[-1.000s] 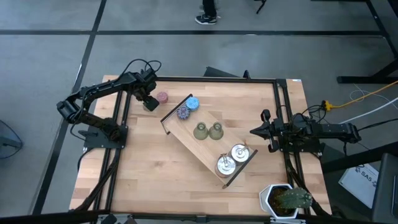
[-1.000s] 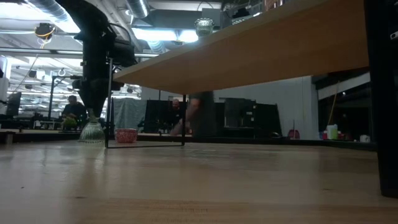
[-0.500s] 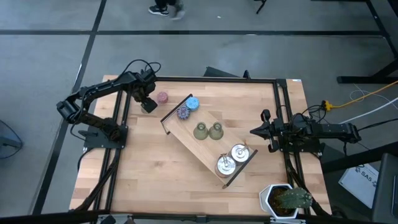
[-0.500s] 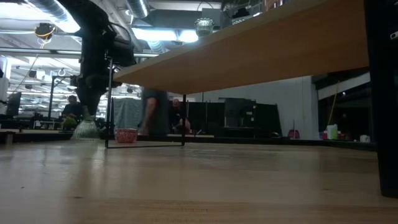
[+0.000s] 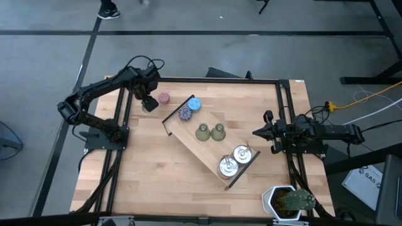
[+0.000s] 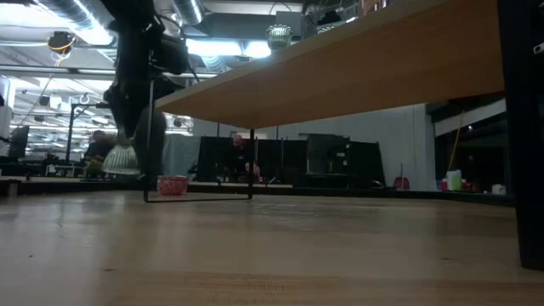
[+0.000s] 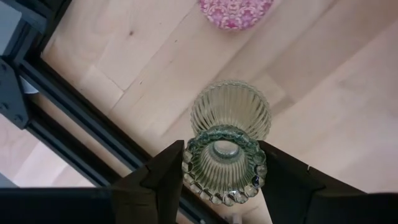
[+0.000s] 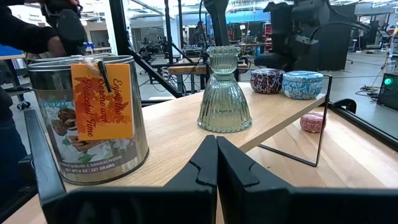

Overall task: Pick & Place candle stick holders
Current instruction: Put the transparent candle holder on the shelf

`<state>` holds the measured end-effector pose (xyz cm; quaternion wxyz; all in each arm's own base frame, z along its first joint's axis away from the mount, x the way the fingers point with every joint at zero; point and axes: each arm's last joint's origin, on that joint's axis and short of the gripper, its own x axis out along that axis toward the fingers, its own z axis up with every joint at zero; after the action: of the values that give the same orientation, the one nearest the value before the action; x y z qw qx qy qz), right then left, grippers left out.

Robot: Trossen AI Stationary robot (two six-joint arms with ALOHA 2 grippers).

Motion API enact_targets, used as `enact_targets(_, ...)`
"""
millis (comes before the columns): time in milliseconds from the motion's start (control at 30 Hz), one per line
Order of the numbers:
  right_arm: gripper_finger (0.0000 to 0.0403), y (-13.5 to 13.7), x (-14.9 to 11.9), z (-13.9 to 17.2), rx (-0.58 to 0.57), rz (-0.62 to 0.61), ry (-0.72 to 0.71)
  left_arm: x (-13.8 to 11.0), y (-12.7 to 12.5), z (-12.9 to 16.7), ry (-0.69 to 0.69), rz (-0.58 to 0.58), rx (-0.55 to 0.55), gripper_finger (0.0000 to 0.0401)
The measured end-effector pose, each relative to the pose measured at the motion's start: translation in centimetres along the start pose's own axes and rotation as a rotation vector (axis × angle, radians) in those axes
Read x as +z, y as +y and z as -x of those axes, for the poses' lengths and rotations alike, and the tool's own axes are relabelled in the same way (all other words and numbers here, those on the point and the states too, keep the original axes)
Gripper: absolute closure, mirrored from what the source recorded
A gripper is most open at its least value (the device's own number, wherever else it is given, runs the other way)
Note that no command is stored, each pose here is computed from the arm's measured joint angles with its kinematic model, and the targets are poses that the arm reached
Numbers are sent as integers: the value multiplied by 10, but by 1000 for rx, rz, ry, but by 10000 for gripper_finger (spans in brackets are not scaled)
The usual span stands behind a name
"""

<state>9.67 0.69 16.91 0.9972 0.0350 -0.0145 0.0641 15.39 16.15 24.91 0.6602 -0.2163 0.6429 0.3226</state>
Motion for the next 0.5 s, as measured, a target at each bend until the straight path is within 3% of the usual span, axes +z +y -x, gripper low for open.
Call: enact_targets(500, 402, 0, 0, 0, 0, 0, 0, 6, -17, 58, -57, -77, -8, 226)
